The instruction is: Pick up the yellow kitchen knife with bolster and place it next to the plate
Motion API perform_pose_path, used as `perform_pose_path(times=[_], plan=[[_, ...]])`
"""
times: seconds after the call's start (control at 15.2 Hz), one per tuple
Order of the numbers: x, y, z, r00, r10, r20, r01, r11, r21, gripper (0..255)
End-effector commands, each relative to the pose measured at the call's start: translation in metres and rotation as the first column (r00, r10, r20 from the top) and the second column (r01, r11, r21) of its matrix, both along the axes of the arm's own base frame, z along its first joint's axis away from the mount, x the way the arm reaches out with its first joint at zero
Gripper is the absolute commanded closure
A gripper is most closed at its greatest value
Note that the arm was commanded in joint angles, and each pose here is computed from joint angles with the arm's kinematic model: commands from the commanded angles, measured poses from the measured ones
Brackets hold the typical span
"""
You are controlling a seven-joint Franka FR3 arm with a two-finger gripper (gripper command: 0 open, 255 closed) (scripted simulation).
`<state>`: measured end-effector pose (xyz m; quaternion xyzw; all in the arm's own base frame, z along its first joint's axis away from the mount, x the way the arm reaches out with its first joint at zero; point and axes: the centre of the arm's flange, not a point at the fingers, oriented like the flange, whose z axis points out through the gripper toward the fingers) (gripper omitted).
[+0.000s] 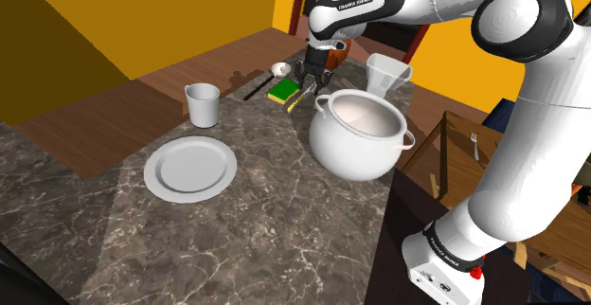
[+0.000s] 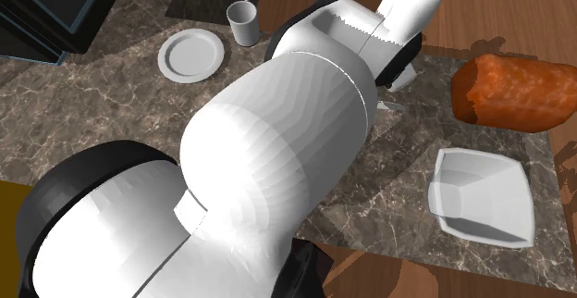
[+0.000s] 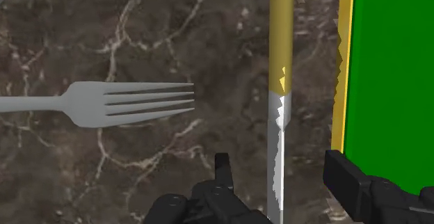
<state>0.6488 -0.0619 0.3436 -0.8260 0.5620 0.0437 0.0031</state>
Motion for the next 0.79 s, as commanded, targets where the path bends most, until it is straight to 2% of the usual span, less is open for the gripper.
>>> perform_pose_path(times=[0.0,0.53,0.59,0.73], plan=[[0.0,0.0,0.0,1.0,0.0,0.0,0.0,1.0,0.0,255],[0.0,0.0,0.001,1.0,0.0,0.002,0.0,1.0,0.0,255],[0.0,0.0,0.001,1.0,0.0,0.002,0.0,1.0,0.0,0],[-0.002,-0.015,0.023,0.999,-0.022,0.043,0.022,1.0,0.006,0]])
